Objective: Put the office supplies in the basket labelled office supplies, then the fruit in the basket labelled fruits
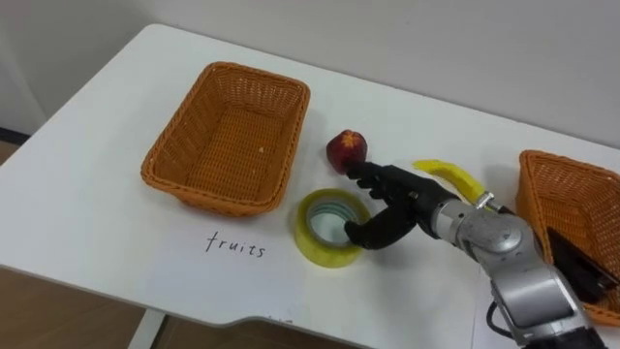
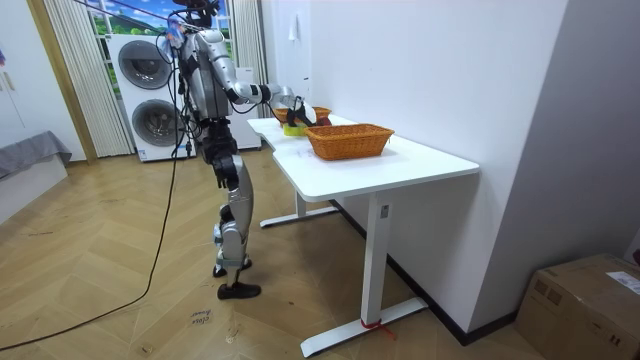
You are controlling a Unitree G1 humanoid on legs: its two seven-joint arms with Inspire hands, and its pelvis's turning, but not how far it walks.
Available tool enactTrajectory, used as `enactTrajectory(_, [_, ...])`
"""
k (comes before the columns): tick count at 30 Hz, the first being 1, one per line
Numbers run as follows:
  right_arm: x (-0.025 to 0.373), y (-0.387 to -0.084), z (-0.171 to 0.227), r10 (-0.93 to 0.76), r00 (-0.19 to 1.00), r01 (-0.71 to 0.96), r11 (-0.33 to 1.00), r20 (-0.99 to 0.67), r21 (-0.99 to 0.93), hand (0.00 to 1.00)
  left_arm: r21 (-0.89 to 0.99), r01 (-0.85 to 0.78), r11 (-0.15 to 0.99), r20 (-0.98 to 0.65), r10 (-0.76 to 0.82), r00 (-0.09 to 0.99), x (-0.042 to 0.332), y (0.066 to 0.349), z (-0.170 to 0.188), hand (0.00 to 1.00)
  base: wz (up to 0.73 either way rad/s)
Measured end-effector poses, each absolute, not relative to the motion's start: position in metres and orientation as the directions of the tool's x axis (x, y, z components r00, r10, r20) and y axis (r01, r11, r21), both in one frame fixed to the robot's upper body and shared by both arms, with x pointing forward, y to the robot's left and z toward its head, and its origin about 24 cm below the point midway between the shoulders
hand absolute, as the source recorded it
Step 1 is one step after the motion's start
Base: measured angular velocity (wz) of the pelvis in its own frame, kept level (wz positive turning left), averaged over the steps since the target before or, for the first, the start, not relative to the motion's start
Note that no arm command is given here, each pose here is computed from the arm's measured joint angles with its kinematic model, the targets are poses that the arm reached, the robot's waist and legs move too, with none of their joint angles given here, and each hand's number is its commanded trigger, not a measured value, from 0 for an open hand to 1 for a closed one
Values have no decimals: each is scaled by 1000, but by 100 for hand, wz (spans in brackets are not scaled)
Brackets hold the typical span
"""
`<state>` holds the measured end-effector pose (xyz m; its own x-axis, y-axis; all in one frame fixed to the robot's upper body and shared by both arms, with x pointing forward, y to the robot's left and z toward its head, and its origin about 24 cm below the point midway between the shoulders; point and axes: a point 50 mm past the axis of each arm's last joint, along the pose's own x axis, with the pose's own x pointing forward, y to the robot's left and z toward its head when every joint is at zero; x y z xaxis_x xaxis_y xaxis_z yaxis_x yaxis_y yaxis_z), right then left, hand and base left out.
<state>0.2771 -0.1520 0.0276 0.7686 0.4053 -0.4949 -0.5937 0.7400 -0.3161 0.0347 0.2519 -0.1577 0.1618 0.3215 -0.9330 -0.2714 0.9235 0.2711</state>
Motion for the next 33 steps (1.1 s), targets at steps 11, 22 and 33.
enactTrajectory(11, [277,-152,27,397,777,-581,752,-488,-313,0,276,-267,923,-941,316,121,30,252,-159,0,0])
enactTrajectory(22, [284,-153,29,361,771,-600,687,-525,-410,0,271,-258,927,-942,311,125,31,251,-159,0,1])
enactTrajectory(33, [291,-152,39,325,701,-691,533,-635,-489,0,260,-260,930,-952,292,91,31,258,-158,0,6])
